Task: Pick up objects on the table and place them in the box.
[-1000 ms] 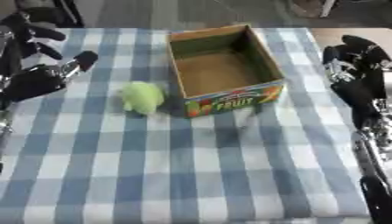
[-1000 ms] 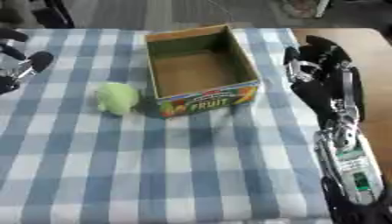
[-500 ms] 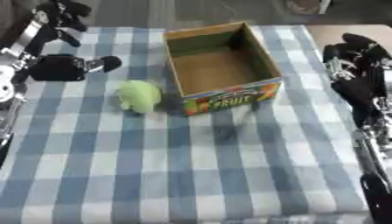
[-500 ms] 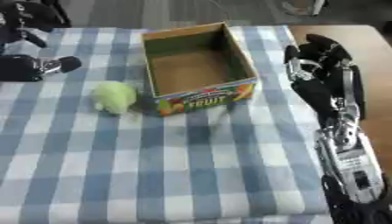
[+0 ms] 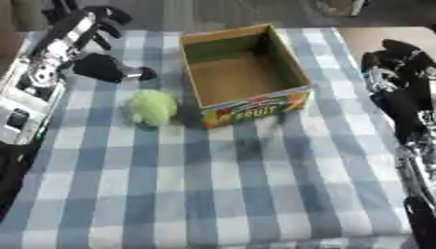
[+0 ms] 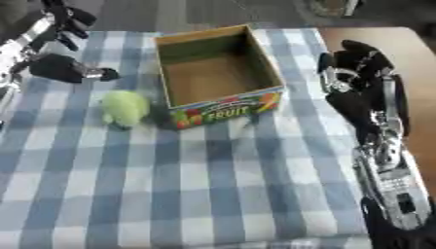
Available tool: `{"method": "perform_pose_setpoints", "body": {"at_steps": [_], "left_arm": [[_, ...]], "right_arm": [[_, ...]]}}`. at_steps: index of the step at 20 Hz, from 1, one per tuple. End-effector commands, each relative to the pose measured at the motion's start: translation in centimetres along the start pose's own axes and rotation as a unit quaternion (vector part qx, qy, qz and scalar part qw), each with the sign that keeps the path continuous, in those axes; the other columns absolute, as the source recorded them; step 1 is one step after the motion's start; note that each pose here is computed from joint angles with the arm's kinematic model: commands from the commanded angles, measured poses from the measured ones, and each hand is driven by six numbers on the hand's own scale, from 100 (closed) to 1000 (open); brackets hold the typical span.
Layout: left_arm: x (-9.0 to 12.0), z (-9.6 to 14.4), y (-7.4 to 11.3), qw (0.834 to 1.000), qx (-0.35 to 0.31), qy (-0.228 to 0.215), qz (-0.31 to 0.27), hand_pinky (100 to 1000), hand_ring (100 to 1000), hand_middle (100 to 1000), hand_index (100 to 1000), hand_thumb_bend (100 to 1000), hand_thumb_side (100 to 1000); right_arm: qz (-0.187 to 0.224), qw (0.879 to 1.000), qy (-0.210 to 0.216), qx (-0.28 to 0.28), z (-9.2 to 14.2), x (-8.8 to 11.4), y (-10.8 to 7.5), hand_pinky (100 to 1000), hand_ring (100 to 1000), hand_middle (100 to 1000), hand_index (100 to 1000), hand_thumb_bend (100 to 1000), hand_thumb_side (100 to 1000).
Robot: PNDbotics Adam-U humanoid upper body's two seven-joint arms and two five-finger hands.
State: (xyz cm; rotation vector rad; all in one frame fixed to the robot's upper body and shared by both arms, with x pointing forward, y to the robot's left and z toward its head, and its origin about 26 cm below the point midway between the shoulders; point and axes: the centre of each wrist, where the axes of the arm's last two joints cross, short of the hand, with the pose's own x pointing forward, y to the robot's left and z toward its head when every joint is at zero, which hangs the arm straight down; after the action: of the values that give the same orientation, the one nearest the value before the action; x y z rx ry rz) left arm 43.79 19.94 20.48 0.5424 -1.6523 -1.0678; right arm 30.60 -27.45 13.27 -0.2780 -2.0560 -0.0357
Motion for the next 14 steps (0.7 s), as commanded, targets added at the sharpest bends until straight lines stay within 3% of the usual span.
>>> {"method": "perform_pose_setpoints", "body": {"at_steps": [1, 9, 14], "left_arm": [[-0.2, -1.4, -0.4, 1.000, -0.012, 0.009, -0.019, 663, 749, 779, 834, 809, 207], [-0.9, -3.5, -3.0, 0.997, -0.033, 0.037, -0.062, 700, 777, 797, 835, 836, 205], [-1.0, -3.5, -3.5, 0.993, -0.052, 0.042, -0.096, 751, 790, 807, 840, 838, 199]], "right_arm": [[-0.002, 1.000, -0.012, 0.006, -0.2, 0.6, 0.0, 629, 692, 627, 761, 290, 253], [-0.004, 1.000, -0.013, 0.013, -0.3, 0.7, 0.2, 629, 691, 625, 760, 288, 253], [-0.005, 1.000, -0.014, 0.012, -0.3, 0.7, 0.2, 629, 690, 625, 760, 286, 254]]}}
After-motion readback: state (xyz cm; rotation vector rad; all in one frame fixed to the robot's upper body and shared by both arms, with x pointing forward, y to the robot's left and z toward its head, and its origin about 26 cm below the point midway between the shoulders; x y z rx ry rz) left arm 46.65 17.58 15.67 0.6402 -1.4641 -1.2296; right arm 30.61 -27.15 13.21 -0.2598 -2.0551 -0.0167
